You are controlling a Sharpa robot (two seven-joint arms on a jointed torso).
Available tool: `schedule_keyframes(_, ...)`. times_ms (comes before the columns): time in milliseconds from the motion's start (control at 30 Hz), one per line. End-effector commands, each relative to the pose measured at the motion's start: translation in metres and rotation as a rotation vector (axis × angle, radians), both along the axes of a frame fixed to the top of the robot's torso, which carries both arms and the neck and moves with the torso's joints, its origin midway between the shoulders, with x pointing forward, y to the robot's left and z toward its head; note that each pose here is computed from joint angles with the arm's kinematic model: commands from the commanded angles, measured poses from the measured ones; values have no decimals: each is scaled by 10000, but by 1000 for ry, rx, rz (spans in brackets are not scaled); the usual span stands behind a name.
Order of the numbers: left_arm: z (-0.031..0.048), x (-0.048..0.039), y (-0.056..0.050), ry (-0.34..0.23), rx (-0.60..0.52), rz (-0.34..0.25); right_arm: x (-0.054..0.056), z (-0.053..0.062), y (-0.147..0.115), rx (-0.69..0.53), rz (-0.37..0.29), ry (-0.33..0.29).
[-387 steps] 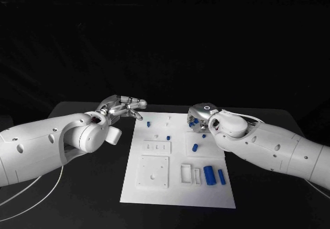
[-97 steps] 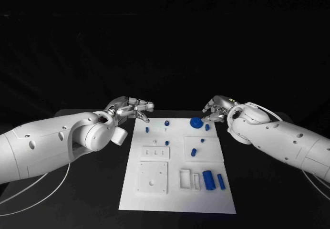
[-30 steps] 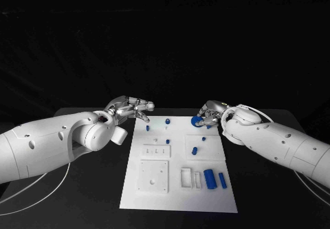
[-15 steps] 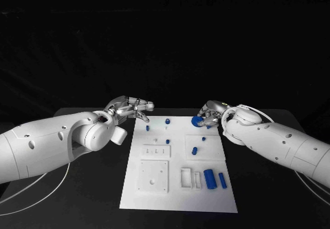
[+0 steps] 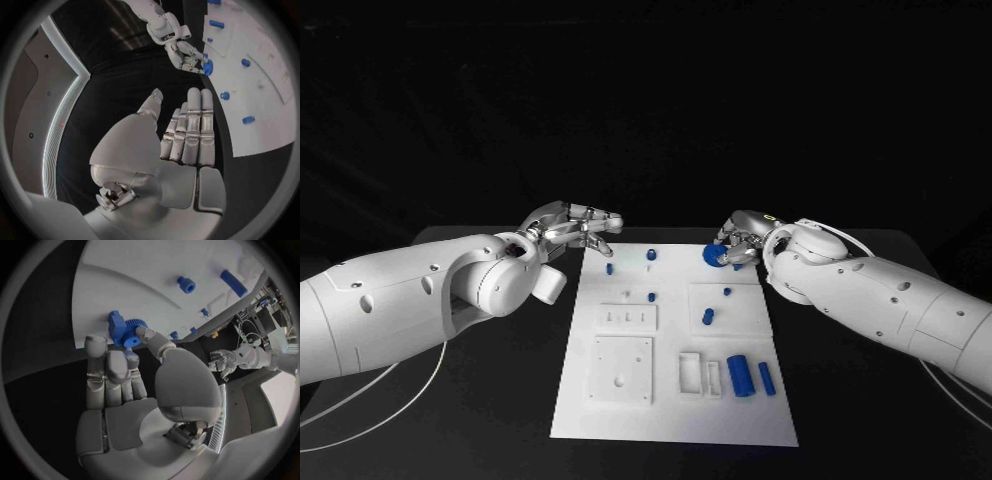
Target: Assemble the parts on the task board
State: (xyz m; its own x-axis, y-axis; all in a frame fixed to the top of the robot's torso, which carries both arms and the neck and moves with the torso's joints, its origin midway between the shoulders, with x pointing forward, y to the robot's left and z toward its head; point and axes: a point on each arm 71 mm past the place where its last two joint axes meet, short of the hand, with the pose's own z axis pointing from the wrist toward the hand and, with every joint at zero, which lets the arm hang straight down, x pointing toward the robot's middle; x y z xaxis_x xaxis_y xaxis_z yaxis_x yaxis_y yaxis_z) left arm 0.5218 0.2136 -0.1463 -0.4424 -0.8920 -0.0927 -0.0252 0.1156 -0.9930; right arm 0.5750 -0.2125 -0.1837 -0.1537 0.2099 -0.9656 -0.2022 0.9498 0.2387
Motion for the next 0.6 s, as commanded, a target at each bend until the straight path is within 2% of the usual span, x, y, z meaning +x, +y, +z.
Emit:
schedule_keyframes(33, 14, -5, -22, -6, -6, -16, -22, -44, 13, -40, -6, -10)
schedule_keyframes(333, 13, -3, -14, -6, -5, -14, -89, 51, 164, -29, 24, -77)
schedule_keyframes(600, 11, 12, 0, -7, -3, -9, -212, 206, 374, 1, 62, -162)
